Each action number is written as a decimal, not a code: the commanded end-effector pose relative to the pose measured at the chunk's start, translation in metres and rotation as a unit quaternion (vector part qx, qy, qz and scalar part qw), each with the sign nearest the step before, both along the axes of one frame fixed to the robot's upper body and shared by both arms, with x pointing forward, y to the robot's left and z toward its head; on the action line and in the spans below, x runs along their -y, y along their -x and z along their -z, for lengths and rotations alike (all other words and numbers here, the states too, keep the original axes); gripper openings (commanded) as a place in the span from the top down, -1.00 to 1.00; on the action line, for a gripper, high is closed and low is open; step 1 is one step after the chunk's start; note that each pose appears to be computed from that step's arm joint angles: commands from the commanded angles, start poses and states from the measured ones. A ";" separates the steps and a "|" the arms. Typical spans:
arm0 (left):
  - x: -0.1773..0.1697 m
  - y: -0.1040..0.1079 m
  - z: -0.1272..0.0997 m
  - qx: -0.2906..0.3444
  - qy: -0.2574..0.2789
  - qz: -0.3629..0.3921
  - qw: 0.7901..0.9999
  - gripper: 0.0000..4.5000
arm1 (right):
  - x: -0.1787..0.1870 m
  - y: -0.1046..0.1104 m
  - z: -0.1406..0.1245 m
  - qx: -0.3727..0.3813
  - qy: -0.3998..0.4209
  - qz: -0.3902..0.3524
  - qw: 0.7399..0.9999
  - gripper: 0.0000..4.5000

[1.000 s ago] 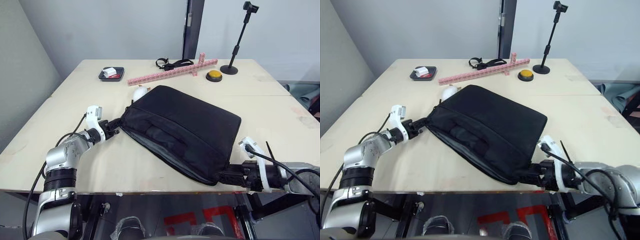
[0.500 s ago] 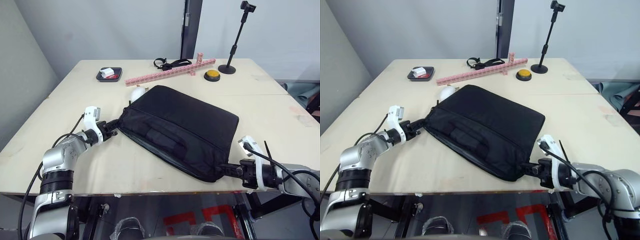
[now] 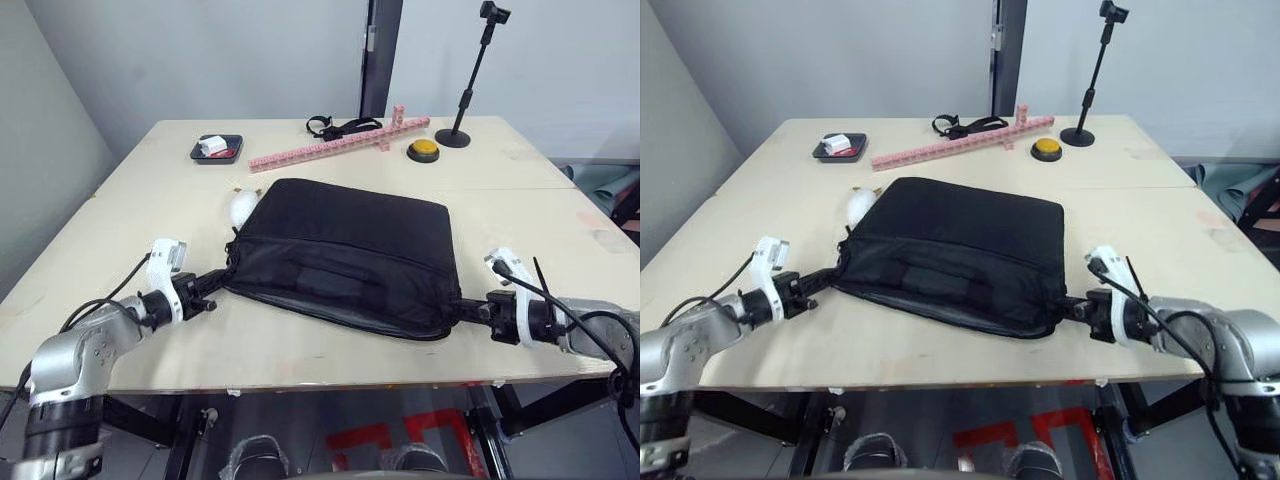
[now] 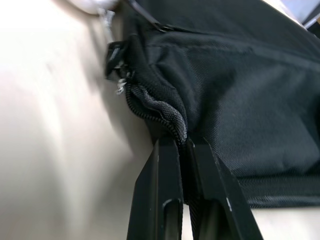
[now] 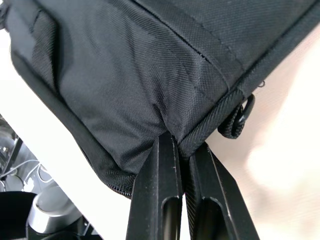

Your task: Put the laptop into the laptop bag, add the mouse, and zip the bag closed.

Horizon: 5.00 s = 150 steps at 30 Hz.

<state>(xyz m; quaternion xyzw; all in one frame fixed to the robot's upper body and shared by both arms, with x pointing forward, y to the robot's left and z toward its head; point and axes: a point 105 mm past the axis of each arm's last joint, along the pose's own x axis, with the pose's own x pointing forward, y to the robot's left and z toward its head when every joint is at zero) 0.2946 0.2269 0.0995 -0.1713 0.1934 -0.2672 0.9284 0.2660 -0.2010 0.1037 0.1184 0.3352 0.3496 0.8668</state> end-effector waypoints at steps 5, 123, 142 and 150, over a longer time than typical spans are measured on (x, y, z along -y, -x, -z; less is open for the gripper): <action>0.026 0.036 -0.009 -0.001 0.037 0.034 0.999 1.00 | 0.002 -0.002 -0.030 0.042 -0.051 -0.069 0.995 0.99; -0.122 0.035 -0.123 0.141 -0.209 0.037 0.967 -0.99 | -0.098 -0.025 -0.190 0.463 -0.032 -0.355 0.811 -1.00; -0.121 0.050 -0.110 0.142 -0.201 -0.009 0.969 -1.00 | -0.197 -0.051 -0.134 0.462 -0.083 -0.376 0.799 -0.89; -0.116 0.046 -0.107 0.139 -0.202 0.003 0.969 -1.00 | -0.214 -0.066 -0.074 0.434 -0.073 -0.408 0.800 0.31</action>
